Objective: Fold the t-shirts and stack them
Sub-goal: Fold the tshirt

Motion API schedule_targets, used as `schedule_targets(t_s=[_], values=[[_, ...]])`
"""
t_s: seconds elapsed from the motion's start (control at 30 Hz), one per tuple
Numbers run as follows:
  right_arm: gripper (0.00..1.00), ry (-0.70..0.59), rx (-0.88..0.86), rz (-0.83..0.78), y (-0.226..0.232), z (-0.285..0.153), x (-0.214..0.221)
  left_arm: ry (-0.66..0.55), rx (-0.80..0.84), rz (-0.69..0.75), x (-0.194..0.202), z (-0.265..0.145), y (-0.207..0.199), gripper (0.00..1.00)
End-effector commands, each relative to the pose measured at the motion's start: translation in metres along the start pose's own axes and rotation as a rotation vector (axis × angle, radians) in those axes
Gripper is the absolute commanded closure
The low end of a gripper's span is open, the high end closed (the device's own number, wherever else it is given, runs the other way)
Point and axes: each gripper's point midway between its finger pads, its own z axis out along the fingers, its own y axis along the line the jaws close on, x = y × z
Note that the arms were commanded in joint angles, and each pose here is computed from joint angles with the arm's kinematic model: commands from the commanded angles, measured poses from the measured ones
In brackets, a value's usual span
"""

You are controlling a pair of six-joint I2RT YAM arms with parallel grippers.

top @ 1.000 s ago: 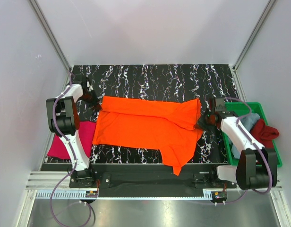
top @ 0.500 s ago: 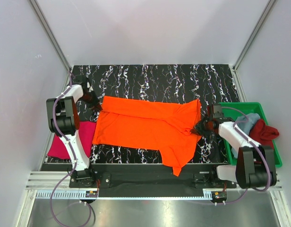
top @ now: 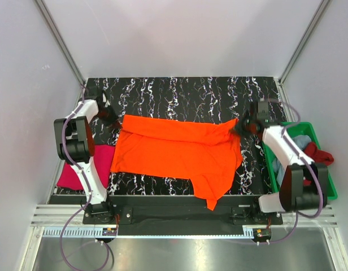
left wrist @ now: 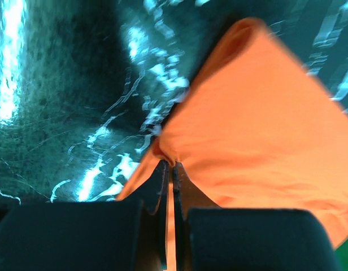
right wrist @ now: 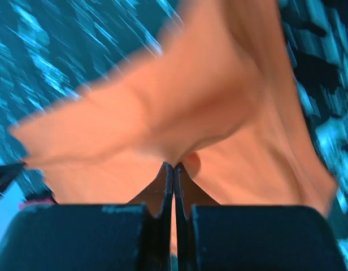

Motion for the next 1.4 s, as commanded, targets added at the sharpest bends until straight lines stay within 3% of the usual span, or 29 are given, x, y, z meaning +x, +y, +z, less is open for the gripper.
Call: schedule_targets(t_s=[0.0,0.23,0.4,0.53,0.73,0.9,1.1,1.37], values=[[1.00,-0.184,-0.024,-0.113,0.040,-0.002,-0.072,-0.207,0.154,0.033,-0.059,-0.054,-0.051,1.00],[1.00,-0.363,-0.104,-0.230,0.127,0.013,-0.188,-0.408,0.376,0.075,-0.136,-0.067,-0.110,1.00],[1.00,-0.386,-0.145,-0.246,0.153,0.051,-0.224,-0.408,0.525,-0.008,-0.166,-0.031,-0.131,1.00],[1.00,-0.404,-0.187,-0.255,0.170,0.069,-0.241,-0.492,0.628,-0.048,-0.194,-0.022,-0.145,1.00],[1.00,-0.359,-0.172,-0.254,0.159,0.082,-0.230,-0.431,0.601,-0.062,-0.192,-0.001,-0.140,1.00],[1.00,-0.347,-0.151,-0.228,0.145,0.050,-0.210,-0.415,0.542,-0.009,-0.179,-0.015,-0.134,1.00],[1.00,-0.219,-0.098,-0.138,0.098,0.027,-0.145,-0.329,0.440,0.017,-0.134,-0.032,-0.112,1.00],[1.00,-0.161,-0.126,-0.112,0.071,-0.018,-0.089,-0.172,0.258,0.036,-0.069,-0.024,-0.065,1.00]])
